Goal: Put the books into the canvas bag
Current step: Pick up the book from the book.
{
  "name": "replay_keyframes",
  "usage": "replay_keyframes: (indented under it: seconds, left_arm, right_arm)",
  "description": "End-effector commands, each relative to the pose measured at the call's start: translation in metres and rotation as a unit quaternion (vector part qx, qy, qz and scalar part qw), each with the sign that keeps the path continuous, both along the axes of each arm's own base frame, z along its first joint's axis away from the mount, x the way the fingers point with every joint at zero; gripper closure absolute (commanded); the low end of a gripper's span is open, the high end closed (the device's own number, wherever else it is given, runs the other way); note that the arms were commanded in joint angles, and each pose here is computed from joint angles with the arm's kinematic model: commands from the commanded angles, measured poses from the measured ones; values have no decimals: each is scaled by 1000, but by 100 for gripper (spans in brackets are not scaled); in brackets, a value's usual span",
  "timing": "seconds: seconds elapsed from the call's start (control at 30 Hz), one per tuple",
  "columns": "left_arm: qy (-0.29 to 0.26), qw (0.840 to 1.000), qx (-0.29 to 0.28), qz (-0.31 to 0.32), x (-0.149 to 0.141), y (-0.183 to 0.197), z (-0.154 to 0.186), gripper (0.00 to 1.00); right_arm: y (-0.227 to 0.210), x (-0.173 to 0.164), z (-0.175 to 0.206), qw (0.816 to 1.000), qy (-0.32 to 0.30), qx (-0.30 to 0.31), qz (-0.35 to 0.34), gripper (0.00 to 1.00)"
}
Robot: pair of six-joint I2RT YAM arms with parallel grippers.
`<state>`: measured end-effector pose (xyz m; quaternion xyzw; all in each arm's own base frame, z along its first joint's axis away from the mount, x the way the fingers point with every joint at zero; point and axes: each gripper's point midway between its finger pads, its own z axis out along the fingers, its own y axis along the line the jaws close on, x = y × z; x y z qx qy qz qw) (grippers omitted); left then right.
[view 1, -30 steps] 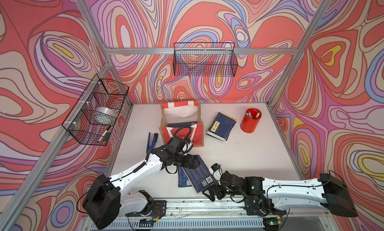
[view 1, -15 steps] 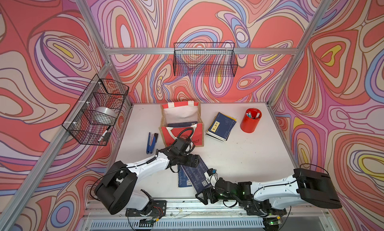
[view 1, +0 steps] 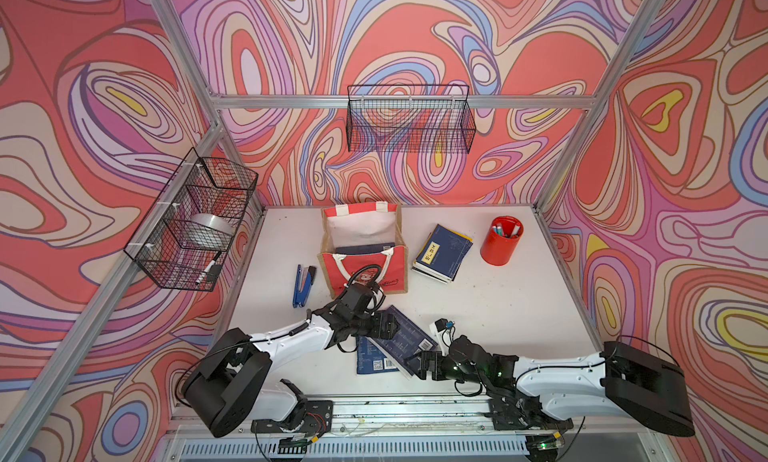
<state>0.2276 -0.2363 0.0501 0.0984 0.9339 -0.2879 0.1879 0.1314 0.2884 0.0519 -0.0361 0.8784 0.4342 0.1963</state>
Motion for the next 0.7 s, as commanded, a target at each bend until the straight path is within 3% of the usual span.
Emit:
replay_keyframes:
  seconds: [0.0, 0.2, 0.43, 0.53, 0.67]
  left_arm:
    - [51, 999, -7, -4, -23, 1, -10, 2]
    - [52, 998, -15, -10, -25, -3, -6, 2]
    - [54, 998, -18, -19, -27, -7, -5, 7]
    - [57, 998, -17, -23, -28, -8, -4, 8]
    - [60, 998, -15, -25, -29, -8, -5, 8]
  right_arm:
    - [-11, 2, -15, 999, 31, -5, -19, 2]
    - [-22, -5, -24, 996, 78, -5, -38, 2]
    - [-34, 4, -24, 994, 78, 7, -71, 4]
    - [-33, 13, -13, 995, 58, 23, -82, 12]
    - [-27, 23, 5, 996, 31, 43, -77, 32]
